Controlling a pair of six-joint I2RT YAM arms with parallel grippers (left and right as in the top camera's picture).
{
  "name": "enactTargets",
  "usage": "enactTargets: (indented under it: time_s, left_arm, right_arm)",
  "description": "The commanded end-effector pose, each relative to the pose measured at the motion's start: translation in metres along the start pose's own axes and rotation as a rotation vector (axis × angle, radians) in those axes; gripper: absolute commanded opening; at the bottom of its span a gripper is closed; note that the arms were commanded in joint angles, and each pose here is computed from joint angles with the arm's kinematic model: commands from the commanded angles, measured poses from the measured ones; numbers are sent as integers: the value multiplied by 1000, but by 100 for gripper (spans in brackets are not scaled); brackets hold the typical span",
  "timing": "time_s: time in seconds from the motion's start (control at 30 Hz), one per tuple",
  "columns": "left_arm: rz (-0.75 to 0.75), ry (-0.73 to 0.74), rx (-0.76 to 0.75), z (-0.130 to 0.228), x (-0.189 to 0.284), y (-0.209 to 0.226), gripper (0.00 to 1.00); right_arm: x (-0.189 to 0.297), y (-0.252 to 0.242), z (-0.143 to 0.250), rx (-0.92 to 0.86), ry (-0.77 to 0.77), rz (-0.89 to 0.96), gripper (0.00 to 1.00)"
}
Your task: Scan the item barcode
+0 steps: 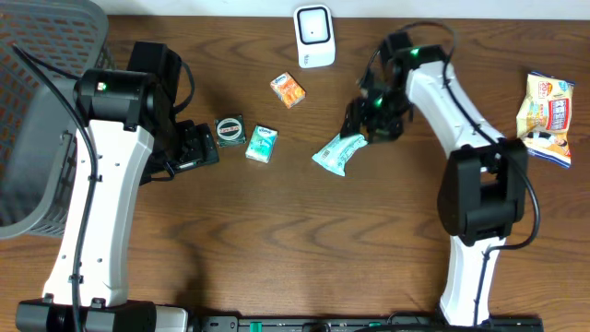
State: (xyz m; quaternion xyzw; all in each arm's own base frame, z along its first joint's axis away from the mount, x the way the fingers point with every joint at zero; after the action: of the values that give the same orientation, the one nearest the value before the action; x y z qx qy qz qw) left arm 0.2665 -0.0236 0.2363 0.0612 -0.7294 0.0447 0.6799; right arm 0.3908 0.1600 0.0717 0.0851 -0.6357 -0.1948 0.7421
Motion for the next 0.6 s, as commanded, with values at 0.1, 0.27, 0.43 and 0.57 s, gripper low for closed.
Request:
enactTargets:
  time_s: [0.1, 0.27, 0.43, 0.57]
  left_arm:
    - [-14, 4, 4, 0, -1, 3, 98]
    - [-14, 4, 4, 0, -1, 3, 98]
    - [-14, 4, 4, 0, -1, 3, 98]
    - [-14, 4, 4, 0, -1, 3, 98]
  right_arm:
    - [-32, -24, 11, -120, 62, -29, 69]
    - [-52, -12, 9, -125, 72, -224, 78]
    - [-69, -16, 3, -207, 34, -214, 79]
    - [-86, -34, 0, -322, -31, -91, 78]
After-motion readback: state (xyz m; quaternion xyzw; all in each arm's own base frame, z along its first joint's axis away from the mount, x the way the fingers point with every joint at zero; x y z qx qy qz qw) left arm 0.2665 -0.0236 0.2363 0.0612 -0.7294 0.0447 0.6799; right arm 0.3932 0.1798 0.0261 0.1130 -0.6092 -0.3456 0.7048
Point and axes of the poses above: each gripper's point midway between its finger pads, its own x axis back along the fingers, its own y axis along the line the jaws close on, z = x × y, the point moved 1 cm from there along x, back along the fingers, and after that the axes turned 10 degrees about -x, right-handed, at the moved point
